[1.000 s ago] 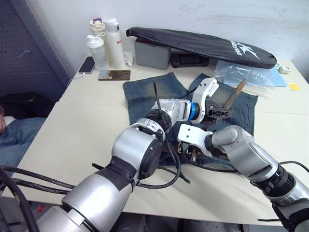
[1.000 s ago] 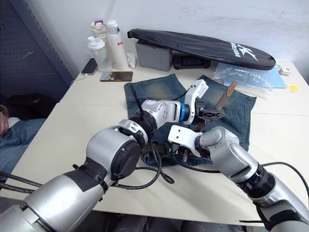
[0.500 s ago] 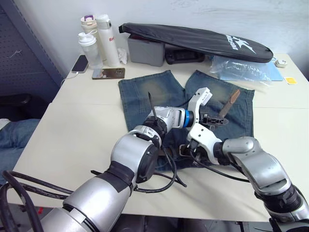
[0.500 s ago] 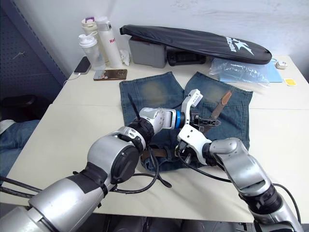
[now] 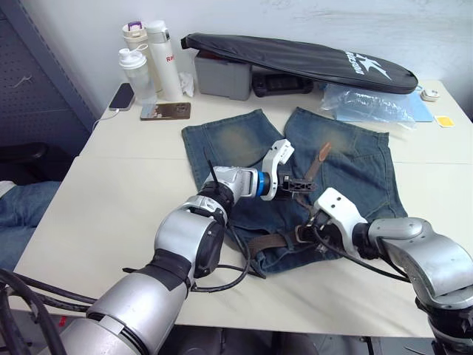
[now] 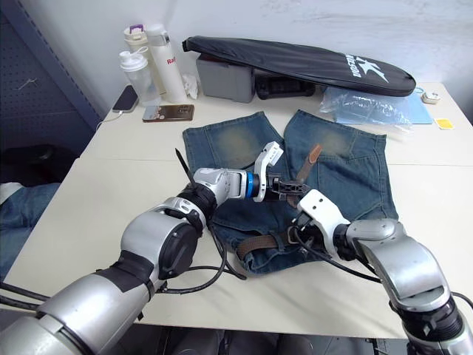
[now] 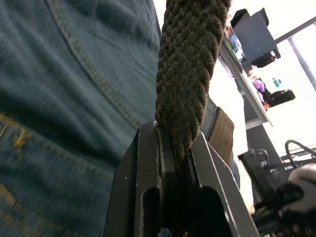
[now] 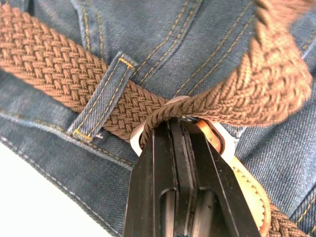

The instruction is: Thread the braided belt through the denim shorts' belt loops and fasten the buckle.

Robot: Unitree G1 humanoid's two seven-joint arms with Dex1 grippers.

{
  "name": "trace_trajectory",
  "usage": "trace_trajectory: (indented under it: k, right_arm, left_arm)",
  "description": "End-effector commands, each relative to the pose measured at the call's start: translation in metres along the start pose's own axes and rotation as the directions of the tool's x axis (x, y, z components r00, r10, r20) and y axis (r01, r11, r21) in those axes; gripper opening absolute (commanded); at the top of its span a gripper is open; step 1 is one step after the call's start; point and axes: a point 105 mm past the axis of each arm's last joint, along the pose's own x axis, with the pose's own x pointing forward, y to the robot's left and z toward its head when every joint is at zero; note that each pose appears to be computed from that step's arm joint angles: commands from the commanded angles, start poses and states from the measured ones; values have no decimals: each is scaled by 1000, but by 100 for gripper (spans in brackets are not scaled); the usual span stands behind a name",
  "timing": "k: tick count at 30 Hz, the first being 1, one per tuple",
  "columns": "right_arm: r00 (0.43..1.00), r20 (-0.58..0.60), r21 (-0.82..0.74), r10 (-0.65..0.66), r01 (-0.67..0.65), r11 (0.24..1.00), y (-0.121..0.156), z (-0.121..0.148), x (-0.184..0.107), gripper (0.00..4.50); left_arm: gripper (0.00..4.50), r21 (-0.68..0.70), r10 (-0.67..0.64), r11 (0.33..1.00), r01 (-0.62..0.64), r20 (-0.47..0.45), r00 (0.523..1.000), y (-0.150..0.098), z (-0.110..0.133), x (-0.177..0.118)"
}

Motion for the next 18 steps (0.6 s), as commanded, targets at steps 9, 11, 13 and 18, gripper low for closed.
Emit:
trace_trajectory:
  k: [9, 11, 13, 18]
  right_arm:
    - [982, 81, 85, -169, 162, 983, -36, 10, -43, 3]
    - [981, 70, 84, -182, 176, 981, -38, 7, -44, 3]
    - [980, 77, 79, -184, 178, 981, -39, 8, -44, 3]
    - [982, -54, -325, -181, 154, 933, -36, -5, -42, 3]
  left_arm:
    - [0, 15, -20, 1000, 20, 3, 1000, 0, 2, -4]
    - [0, 14, -23, 1000, 23, 3, 1000, -1, 2, -4]
    - [0, 13, -24, 1000, 24, 7, 1000, -1, 3, -4]
    - [0, 14, -31, 999, 31, 6, 999, -3, 3, -3]
